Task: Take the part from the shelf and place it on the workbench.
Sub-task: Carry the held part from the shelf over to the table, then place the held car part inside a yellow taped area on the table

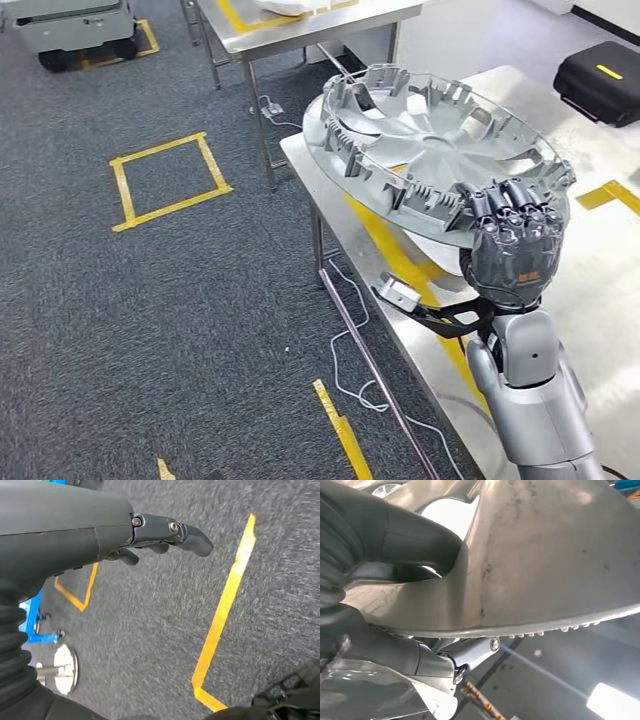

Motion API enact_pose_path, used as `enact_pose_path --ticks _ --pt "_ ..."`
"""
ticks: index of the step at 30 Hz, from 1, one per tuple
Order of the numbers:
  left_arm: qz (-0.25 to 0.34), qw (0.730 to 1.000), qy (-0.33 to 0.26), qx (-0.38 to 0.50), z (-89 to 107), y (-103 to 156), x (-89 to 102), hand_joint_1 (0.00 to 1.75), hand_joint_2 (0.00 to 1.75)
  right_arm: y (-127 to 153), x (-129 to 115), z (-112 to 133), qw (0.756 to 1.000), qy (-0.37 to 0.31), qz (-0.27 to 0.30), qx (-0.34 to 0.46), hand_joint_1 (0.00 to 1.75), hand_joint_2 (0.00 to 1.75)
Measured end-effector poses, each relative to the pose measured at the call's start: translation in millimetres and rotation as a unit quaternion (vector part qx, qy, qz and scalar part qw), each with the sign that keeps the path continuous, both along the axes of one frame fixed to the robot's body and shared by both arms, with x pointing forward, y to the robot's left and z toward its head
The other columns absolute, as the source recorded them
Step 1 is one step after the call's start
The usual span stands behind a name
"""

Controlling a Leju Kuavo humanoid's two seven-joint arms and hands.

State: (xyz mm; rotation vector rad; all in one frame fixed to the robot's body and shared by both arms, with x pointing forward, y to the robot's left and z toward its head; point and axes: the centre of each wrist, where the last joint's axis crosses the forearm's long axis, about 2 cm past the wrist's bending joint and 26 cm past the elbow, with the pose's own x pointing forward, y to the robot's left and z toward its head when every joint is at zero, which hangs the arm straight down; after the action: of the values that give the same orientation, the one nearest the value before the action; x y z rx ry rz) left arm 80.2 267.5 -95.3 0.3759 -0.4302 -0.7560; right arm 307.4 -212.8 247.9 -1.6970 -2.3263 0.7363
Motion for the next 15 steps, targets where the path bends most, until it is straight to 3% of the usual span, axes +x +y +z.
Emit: enact_pose_path --ticks 15 --pt "-0.004 1.000 0.003 -0.003 -0.8 -0.8 -1.8 0.00 1.75 1.0 1.2 -1.0 1.000 0.003 -0.001 0.001 1.75 1.75"
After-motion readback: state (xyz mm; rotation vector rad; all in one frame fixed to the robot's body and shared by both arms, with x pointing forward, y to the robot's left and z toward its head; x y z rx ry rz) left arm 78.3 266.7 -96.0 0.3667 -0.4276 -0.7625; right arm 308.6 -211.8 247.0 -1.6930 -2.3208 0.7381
